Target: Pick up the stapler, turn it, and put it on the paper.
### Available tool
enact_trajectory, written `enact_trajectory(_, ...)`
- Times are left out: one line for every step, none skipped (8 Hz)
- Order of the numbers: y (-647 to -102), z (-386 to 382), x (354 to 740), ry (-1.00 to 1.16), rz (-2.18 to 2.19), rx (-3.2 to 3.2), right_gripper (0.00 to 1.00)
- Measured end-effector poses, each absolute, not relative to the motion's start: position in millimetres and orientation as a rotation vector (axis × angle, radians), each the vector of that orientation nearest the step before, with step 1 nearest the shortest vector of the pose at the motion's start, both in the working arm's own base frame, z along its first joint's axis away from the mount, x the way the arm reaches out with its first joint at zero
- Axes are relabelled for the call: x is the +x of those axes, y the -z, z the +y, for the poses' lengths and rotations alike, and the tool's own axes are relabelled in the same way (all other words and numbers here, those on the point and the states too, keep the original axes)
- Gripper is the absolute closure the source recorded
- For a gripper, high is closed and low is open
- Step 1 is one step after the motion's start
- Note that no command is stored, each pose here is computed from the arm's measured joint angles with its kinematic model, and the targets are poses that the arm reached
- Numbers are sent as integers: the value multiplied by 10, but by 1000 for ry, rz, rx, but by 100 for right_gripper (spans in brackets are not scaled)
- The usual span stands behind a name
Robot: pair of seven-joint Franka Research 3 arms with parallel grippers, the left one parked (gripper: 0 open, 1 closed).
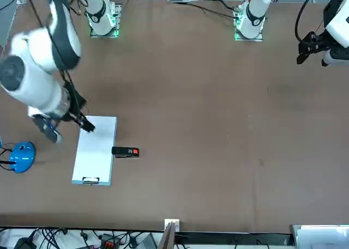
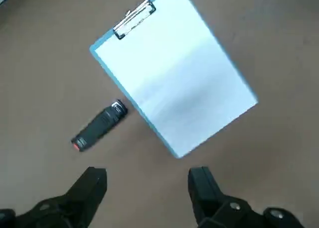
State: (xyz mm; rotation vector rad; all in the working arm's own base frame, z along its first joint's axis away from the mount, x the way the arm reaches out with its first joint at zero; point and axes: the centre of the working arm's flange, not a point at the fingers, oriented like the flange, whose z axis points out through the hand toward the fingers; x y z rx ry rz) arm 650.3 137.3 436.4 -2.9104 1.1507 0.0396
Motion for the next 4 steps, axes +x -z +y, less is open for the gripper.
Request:
enact_trajectory(-4145,1487,6571,-28,1283,-2850,0)
enact_trajectory(-3958,1552,6614,-33,1363,-2815,0)
enact_trajectory(-3813,1569,6635,-50,1429,-2792,0)
enact_trajectory(-3721,1559,6655,-58,1510,-2755,0)
